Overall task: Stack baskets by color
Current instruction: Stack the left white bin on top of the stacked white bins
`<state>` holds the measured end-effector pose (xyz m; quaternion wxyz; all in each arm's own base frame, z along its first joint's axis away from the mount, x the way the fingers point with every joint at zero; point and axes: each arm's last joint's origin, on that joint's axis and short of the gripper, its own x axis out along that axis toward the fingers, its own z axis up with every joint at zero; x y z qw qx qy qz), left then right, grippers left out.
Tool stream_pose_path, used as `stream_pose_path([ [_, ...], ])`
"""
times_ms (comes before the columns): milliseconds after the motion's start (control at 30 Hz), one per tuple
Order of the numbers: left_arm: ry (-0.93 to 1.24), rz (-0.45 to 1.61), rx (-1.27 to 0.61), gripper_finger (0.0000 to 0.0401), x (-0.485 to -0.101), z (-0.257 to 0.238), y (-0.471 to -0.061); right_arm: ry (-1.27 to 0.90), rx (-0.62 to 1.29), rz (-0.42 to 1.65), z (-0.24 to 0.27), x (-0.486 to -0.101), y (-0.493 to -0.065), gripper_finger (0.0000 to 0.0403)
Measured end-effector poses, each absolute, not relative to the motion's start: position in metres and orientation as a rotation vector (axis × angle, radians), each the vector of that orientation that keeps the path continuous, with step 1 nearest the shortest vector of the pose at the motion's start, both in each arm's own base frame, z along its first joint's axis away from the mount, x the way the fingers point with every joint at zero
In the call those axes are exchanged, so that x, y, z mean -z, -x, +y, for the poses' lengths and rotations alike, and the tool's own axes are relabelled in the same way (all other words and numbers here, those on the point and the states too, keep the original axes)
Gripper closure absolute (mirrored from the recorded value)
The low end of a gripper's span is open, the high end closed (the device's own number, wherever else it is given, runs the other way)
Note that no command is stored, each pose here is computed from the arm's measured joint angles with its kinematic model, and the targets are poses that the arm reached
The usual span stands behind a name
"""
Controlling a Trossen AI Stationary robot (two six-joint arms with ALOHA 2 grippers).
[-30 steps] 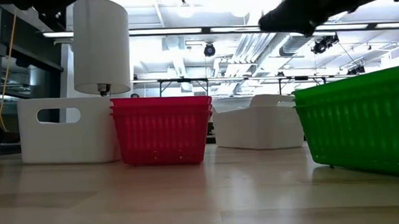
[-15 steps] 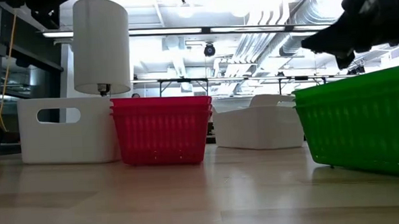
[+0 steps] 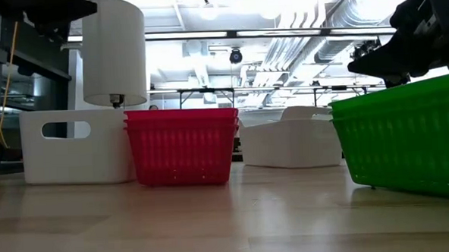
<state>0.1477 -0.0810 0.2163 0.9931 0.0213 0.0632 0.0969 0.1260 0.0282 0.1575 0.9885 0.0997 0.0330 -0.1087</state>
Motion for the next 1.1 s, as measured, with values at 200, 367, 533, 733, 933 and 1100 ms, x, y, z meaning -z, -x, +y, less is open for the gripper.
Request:
stream_pose_path([
  [200,-0.131,0.328,-0.160,0.0216,-0.231,-0.101,-0.173,-0.210,0.219,0.063,0.028,-0.158,-0.126,0.0403],
  [367,-0.116,0.577,-0.158,0.0180,-0.229,-0.113,-0.188,-0.218,0.219,0.062,0.028,-0.158,-0.126,0.0403],
  [533,0.004,0.770,-0.165,0.0167,-0.212,-0.112,-0.201,-0.221,0.219,0.062,0.028,-0.158,-0.126,0.0403],
  [733,-0.036,0.887,-0.299,0.0168,-0.188,-0.095,-0.214,-0.221,0.219,0.063,0.028,-0.158,-0.126,0.0403],
  [933,-0.004,1.002,-0.232,0.0169,-0.174,-0.087,-0.224,-0.218,0.218,0.064,0.028,-0.157,-0.126,0.0403],
  [1100,0.012,1.098,-0.180,0.0170,-0.163,-0.083,-0.227,-0.218,0.218,0.064,0.028,-0.157,-0.126,0.0403],
])
